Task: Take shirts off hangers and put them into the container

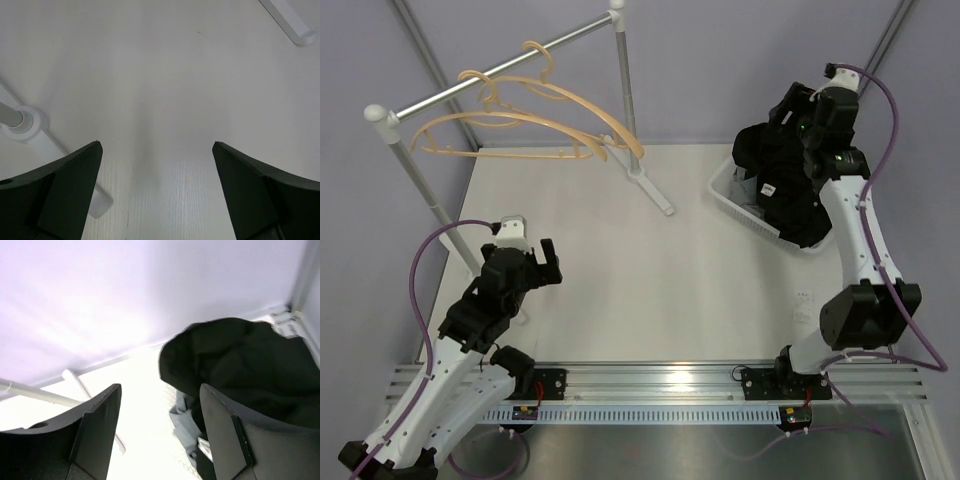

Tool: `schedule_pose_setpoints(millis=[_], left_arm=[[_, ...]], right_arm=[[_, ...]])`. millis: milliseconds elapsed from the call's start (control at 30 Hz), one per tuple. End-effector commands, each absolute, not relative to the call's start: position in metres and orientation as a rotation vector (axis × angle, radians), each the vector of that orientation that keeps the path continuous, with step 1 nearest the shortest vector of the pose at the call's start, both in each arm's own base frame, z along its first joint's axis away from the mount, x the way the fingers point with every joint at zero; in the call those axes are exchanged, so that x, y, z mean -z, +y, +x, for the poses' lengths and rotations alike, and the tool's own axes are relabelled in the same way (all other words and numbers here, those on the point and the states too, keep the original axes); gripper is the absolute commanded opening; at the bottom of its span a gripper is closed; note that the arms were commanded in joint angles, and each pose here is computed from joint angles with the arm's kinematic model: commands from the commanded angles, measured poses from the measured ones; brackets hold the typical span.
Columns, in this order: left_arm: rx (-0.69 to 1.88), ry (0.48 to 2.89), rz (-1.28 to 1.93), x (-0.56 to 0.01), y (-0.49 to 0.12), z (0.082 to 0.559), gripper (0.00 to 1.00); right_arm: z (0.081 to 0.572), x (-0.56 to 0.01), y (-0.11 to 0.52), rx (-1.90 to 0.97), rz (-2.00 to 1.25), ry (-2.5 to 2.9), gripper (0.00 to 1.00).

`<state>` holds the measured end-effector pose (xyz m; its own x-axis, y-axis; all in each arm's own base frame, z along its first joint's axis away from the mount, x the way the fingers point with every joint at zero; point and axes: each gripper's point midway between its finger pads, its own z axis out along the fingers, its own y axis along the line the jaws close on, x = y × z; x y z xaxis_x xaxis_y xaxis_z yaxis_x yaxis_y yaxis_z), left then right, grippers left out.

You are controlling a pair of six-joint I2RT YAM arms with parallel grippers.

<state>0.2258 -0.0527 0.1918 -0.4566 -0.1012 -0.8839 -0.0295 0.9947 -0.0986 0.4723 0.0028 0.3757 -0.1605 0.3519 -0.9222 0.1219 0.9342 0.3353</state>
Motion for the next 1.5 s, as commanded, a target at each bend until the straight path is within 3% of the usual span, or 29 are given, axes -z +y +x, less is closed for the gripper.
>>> schedule_pose_setpoints(millis=[0, 267, 633, 1000, 1133, 1167, 1300, 1367, 1433, 1467], left_arm=[[0.102, 2.011, -0.081, -0.200, -0.056, 0.231, 0.99], [0.098, 2.014, -0.082, -0.199, -0.056, 0.231, 0.99], [0.095, 2.017, -0.085, -0.199, -0.055, 0.232, 0.99], [0.101, 2.021, -0.079, -0.198, -0.056, 0.232, 0.99], [0.102, 2.019, -0.080, -0.199, -0.056, 0.232, 0.99], [0.102, 2.019, -0.080, -0.199, -0.056, 0.232, 0.99], [0.102, 2.016, -0.081, -0.199, -0.056, 0.232, 0.99], [0.103, 2.015, -0.080, -0.199, -0.056, 0.231, 0.99], [0.106, 2.014, -0.080, -0.199, -0.056, 0.231, 0.99], [0.110, 2.012, -0.081, -0.200, -0.056, 0.231, 0.99]], right_arm=[[0.509, -0.349, 0.044, -0.276, 0.150, 1.826, 0.74], [0.595, -0.257, 0.080, -0.258, -0.019, 1.967, 0.82], [0.640, -0.203, 0.074, -0.144, 0.030, 2.001, 0.81], [0.653, -0.167, 0.066, -0.080, 0.097, 2.075, 0.59], [0.653, -0.169, 0.062, -0.054, 0.113, 2.071, 0.41], [0.653, -0.170, 0.062, -0.047, 0.113, 2.069, 0.30], [0.638, -0.199, 0.054, -0.023, 0.137, 2.051, 0.04], [0.622, -0.199, 0.050, -0.002, 0.151, 2.062, 0.00], [0.603, -0.248, 0.044, -0.004, 0.171, 1.972, 0.00], [0.591, -0.237, 0.044, -0.001, 0.175, 1.997, 0.00]])
